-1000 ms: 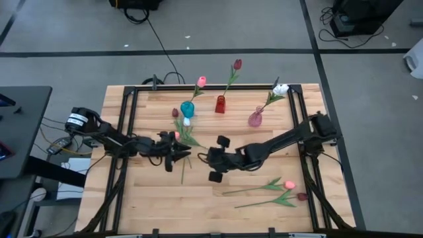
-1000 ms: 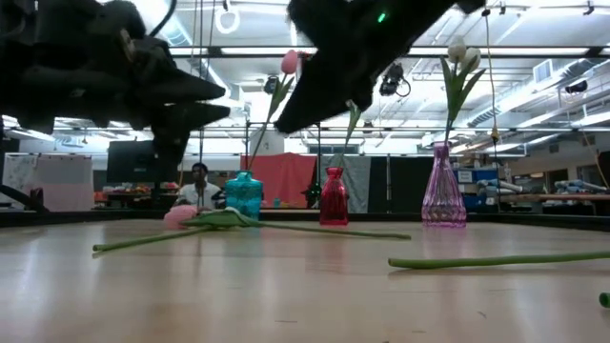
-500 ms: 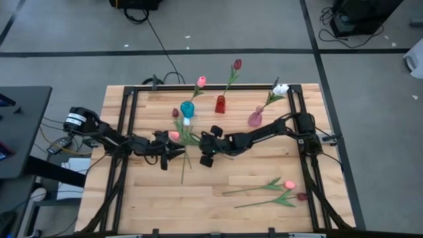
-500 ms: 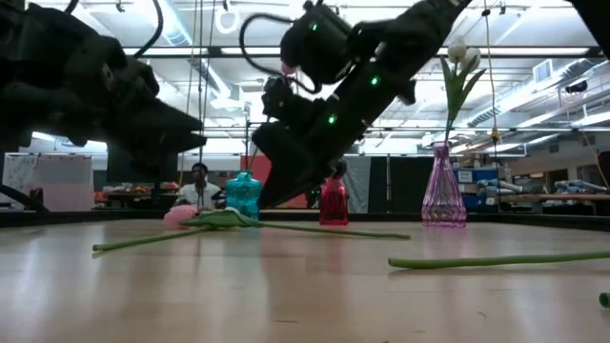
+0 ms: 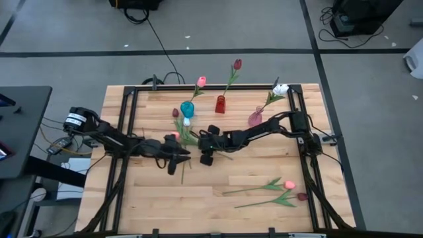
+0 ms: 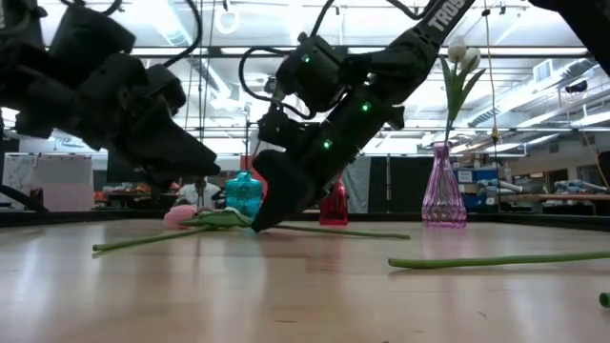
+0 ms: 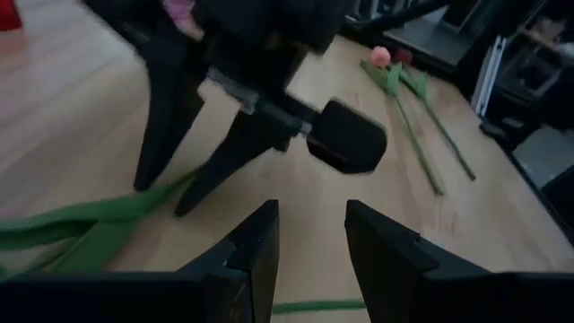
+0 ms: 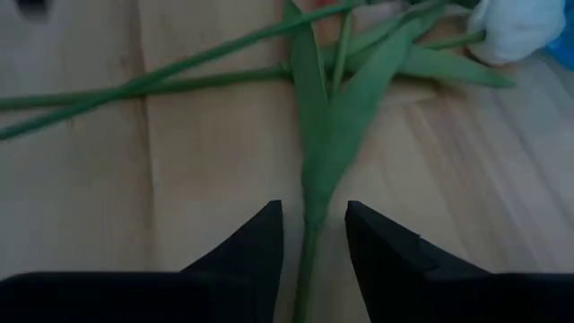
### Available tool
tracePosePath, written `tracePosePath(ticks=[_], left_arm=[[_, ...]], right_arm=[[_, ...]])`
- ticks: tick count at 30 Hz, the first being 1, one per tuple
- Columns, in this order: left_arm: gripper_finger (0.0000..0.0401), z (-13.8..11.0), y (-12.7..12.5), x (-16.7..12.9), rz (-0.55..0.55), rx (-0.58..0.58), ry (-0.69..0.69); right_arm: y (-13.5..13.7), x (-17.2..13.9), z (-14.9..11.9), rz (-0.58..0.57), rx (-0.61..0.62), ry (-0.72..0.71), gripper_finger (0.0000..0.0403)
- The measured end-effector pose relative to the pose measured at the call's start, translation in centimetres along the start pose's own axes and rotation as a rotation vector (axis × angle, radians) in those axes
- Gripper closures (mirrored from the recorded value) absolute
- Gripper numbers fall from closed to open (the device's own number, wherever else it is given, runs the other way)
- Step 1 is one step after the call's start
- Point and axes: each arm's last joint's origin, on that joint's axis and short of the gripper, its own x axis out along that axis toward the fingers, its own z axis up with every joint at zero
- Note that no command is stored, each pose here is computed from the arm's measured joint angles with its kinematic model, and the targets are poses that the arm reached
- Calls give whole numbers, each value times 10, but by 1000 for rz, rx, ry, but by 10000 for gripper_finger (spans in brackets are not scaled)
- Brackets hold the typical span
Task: Sort flowers into vase by color
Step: Put the top pink tulip into the blue vase
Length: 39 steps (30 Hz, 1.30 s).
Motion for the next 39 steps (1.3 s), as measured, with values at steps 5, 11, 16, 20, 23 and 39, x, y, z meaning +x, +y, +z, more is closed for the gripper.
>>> tracePosePath(ticks=[5, 11, 16, 20, 23, 39], left_arm=[[266, 10, -6, 7, 10, 43, 41], [266, 23, -14, 12, -19, 80, 41], [266, 30, -22, 15, -135, 95, 59], [266, 35, -25, 18, -161, 100, 46], [266, 37, -26, 18, -158, 125, 37], [266, 64, -34, 14, -138, 123, -289]], right_arm=[[0, 2, -2, -27, 3, 10, 317], [-1, -2, -2, -40, 57, 23, 386], [-4, -36, 6, -106, 62, 105, 393], [0, -93, 29, -179, 63, 59, 393], [4, -137, 42, -142, 70, 13, 393], [57, -238, 73, -174, -55, -470, 392]])
